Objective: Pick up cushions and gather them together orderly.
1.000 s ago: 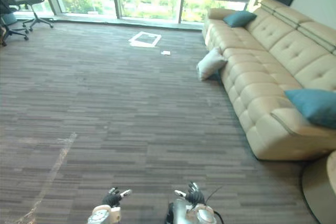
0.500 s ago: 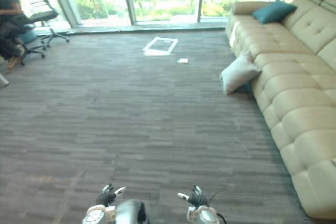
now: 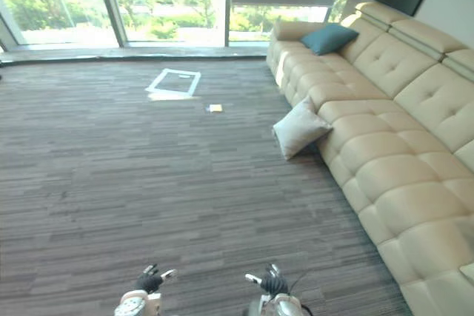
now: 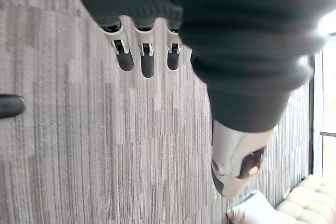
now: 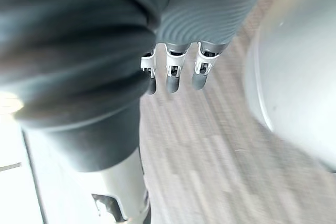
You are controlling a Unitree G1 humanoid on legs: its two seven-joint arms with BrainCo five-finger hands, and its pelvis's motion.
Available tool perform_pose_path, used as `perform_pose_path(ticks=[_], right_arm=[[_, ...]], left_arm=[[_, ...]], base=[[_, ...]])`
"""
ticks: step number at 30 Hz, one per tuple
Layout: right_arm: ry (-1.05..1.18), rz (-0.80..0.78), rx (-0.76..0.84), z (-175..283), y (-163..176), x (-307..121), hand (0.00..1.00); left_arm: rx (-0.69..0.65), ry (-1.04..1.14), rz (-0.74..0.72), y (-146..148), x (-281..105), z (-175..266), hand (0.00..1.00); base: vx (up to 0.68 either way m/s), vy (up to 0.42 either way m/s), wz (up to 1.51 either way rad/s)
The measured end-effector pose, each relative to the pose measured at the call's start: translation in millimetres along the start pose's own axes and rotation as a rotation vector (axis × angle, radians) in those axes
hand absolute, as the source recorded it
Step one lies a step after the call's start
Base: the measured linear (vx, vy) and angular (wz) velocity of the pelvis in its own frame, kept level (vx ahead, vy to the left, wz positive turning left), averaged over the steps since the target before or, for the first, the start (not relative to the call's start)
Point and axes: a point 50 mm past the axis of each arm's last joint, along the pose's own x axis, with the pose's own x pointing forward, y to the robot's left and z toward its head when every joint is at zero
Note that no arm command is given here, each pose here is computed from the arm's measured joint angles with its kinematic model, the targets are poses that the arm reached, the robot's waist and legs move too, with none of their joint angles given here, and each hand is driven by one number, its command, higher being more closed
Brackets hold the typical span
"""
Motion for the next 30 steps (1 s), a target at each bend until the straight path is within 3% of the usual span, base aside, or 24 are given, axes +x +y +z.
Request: perform_pose_path(ticks=[4, 14, 25, 30], right_arm=[[0.007, -0.010, -0.016, 0.2, -5.5, 0.2, 0.00], [0.058, 0.024, -0.049, -5.6, 2.9, 2.0, 0.00], [0.101, 0.018, -0.029, -23.8, 4.6, -6.4, 0.00], [0.045, 0.028, -0.029, -12.4, 5.6, -4.4, 0.00]], left_arm=[[-0.006, 0.024, -0.031, -11.8, -3.9, -9.6, 0.00], [-0.114, -0.025, 0.031, 3.9, -5.3, -4.2, 0.00], [-0.083, -0.055, 0.060, 19.9, -4.4, 1.3, 0.00], [-0.037, -0.010, 0.024, 12.1, -3.2, -3.9, 0.00]], base=[[0.56, -0.089, 0.43], [0.61, -0.095, -0.39], [0.63, 0.265, -0.59], [0.44, 0.171, -0.13]])
